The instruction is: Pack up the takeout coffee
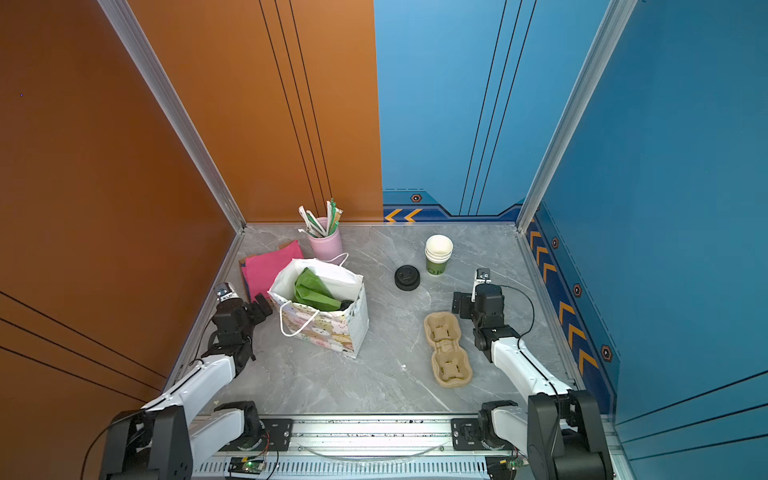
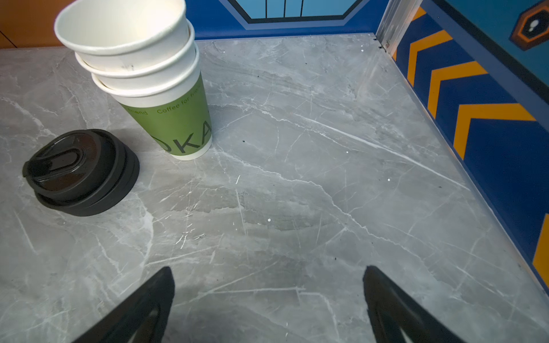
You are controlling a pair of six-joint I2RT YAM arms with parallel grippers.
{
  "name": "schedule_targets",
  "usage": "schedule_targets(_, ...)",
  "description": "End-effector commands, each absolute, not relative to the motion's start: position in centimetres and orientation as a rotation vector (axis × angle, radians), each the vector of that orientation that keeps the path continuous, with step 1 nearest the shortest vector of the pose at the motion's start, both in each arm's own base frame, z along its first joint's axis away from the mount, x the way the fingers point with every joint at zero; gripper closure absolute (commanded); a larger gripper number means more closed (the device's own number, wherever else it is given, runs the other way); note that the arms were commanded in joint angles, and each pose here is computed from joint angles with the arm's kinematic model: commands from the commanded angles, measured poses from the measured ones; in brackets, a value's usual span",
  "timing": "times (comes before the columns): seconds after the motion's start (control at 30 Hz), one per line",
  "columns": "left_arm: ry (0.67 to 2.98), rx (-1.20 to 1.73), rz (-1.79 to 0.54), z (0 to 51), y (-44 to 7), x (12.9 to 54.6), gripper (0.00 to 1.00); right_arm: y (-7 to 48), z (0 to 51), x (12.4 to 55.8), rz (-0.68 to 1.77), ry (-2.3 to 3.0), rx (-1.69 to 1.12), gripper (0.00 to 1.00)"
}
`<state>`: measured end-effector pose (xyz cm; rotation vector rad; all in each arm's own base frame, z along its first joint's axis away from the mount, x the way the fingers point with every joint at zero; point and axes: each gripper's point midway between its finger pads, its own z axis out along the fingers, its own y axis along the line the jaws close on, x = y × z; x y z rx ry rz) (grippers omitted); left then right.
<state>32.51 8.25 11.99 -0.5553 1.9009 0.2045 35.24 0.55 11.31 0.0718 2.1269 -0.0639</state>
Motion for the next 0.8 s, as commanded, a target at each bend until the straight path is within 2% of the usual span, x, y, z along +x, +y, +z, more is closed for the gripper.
schedule_targets(0.0, 1.769, -0.475, 0.304, 14.4, 8.6, 33.6, 0.02, 0.3, 11.9, 36.6, -0.094, 2.025, 0.027, 0.0)
schedule_targets(0.4, 1.805, -0.291, 0.221, 11.7, 5.1, 36.3, 0.02, 1.3, 10.7, 39.3, -0.017, 1.942, -0.035, 0.0)
schedule_targets(0.77, 1.843, -0.173, 0.207, 9.6, 3.2, 38.5, 0.02, -1.3, 9.3, 39.3, 0.032, 1.904, 0.104, 0.0)
